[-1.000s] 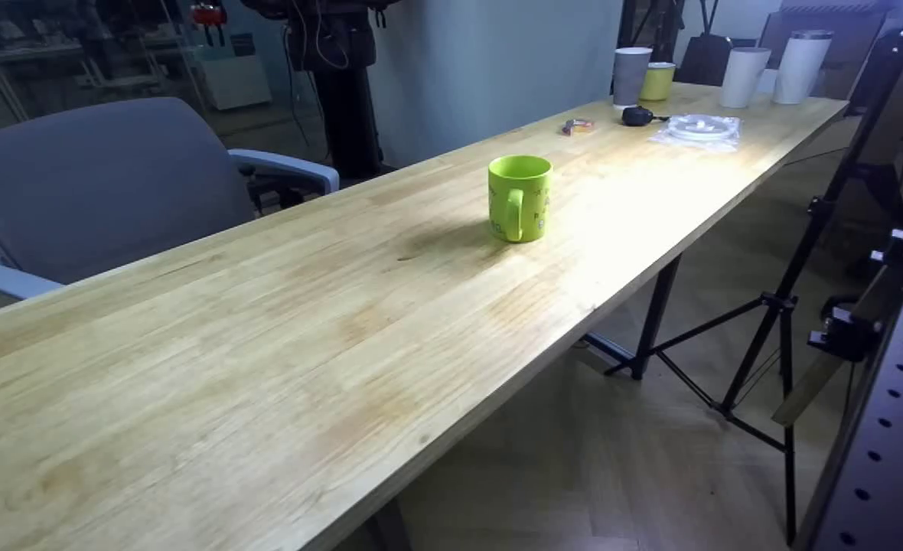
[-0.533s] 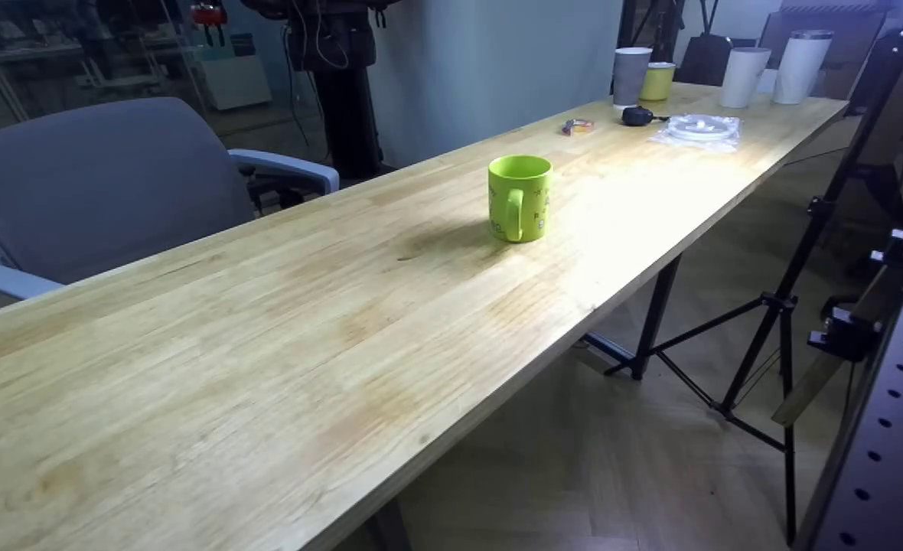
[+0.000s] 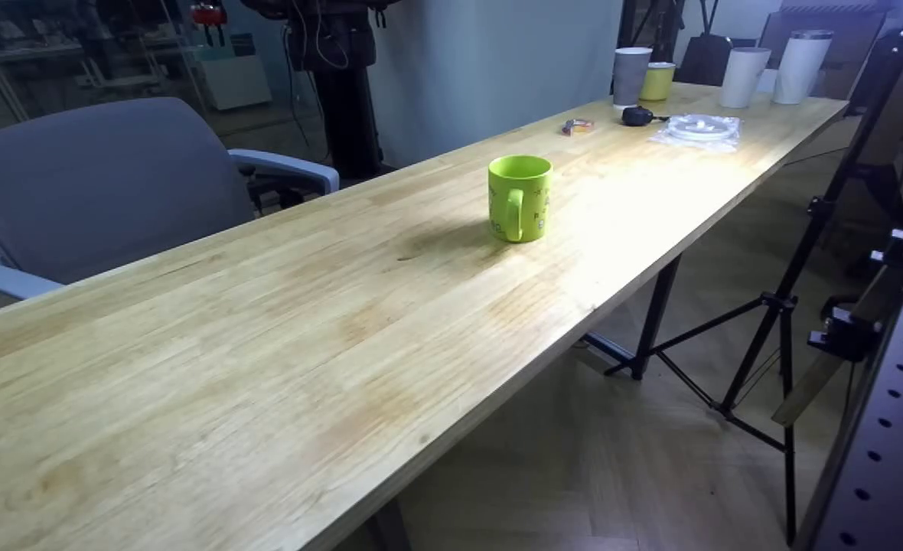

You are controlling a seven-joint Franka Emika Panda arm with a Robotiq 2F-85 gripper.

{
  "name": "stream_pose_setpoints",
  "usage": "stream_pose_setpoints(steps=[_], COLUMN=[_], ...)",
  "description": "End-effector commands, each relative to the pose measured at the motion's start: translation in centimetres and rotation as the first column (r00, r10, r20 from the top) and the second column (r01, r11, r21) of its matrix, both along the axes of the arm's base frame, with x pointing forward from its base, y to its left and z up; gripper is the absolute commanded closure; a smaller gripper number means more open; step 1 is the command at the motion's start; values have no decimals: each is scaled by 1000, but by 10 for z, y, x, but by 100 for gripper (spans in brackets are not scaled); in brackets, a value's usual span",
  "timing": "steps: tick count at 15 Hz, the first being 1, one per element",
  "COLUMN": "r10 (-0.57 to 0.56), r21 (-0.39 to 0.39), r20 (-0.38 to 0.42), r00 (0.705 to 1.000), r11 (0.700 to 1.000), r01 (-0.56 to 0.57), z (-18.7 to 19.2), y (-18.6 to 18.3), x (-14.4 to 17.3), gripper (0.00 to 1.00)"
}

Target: Move the cup to the left

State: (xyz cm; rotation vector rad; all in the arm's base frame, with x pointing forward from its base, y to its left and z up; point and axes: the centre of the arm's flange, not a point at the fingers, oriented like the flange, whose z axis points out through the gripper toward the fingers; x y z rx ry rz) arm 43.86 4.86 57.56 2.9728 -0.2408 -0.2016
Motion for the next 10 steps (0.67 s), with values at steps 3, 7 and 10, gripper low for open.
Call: stream_pose_setpoints(steps=[3,7,10], r10=[67,93,97], r21=[34,80,140], r20=[114,204,227], r00=[991,975,969], r11=[997,991,981], r01=[-71,-111,-132], z=[6,8,5], y=[-11,-30,-49], x=[13,27,36], gripper=[0,0,0])
